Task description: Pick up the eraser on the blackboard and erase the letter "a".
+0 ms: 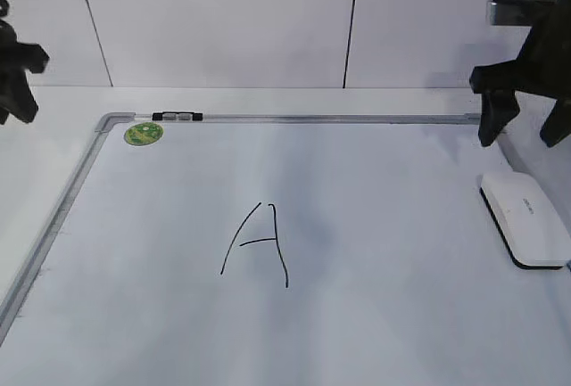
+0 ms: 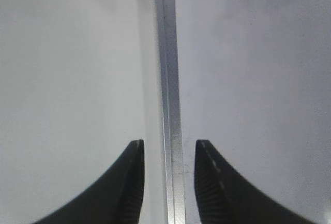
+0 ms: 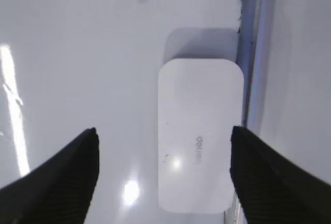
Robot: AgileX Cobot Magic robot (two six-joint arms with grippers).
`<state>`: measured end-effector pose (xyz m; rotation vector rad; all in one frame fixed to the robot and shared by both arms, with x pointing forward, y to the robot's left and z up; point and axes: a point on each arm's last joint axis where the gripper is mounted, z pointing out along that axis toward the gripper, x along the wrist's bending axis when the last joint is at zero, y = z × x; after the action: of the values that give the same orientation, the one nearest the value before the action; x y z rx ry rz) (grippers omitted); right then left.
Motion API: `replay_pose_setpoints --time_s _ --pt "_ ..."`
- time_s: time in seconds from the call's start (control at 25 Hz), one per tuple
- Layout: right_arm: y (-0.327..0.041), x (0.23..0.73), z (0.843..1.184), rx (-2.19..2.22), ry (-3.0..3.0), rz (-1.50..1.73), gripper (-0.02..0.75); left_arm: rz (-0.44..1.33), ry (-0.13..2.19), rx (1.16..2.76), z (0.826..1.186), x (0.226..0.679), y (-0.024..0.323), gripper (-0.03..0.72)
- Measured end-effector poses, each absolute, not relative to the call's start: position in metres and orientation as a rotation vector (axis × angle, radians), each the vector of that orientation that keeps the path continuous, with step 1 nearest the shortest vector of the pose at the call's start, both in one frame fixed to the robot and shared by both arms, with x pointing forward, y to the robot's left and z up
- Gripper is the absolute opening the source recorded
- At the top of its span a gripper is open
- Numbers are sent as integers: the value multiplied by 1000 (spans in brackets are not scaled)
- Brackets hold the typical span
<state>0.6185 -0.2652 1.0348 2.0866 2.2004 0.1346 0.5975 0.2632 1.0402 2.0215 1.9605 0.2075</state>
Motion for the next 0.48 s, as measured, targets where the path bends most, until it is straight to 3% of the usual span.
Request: replay_pose_setpoints --time_s 0.32,0.48 --pt "-267 591 1094 2013 2120 310 601 375 1829 1914 1119 551 267 254" --pt "-269 569 1129 1960 2065 411 601 415 1786 1882 1148 524 268 300"
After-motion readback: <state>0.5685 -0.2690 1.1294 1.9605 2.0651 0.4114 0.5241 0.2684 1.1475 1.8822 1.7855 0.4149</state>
